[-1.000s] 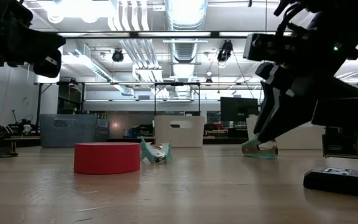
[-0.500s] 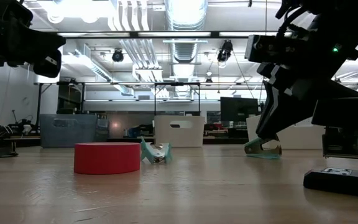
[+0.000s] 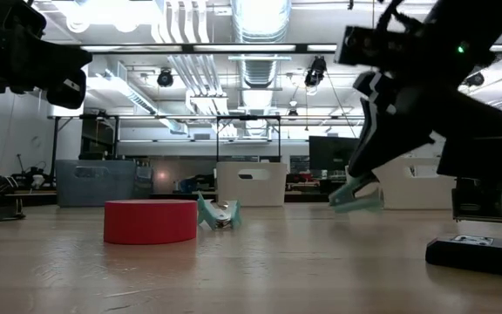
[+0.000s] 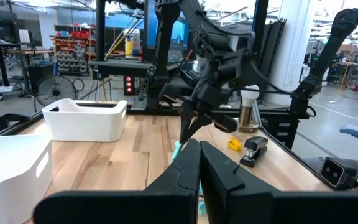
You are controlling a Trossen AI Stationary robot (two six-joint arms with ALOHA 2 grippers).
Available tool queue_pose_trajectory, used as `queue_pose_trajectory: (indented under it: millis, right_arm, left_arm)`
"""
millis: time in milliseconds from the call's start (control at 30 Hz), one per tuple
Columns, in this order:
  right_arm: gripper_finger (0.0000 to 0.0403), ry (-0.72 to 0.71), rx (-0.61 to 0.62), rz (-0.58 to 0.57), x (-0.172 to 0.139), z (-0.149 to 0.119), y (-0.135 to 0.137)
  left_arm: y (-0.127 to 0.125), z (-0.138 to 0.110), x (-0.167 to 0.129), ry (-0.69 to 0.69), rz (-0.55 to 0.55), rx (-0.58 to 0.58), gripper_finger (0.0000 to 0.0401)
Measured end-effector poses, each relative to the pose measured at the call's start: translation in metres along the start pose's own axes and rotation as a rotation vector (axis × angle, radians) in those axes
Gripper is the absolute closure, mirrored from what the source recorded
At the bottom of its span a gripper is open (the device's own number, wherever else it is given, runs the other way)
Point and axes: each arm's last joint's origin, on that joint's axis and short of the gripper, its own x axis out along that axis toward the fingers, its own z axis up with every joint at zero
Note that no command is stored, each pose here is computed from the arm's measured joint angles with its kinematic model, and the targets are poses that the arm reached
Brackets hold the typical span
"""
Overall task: Pick and place Stapler, Stapler remover, tape
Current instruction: Put the light blue staple remover into the left white bin
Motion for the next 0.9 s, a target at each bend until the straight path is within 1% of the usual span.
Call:
queue_pose_trajectory:
  millis: [467,900]
  right_arm:
    - [0.0395,-0.083,-0.055,-0.039,-0.014,0.027,-0.003]
    - [0.0394,-0.096,-0.075,-0.076,-0.014,0.032,-0.009]
  left_arm:
    - [0.000,0.000,0.000,0.000,0.000,0.000,0.0391]
    - [0.000,0.000,0.000,0.000,0.000,0.000,0.0391]
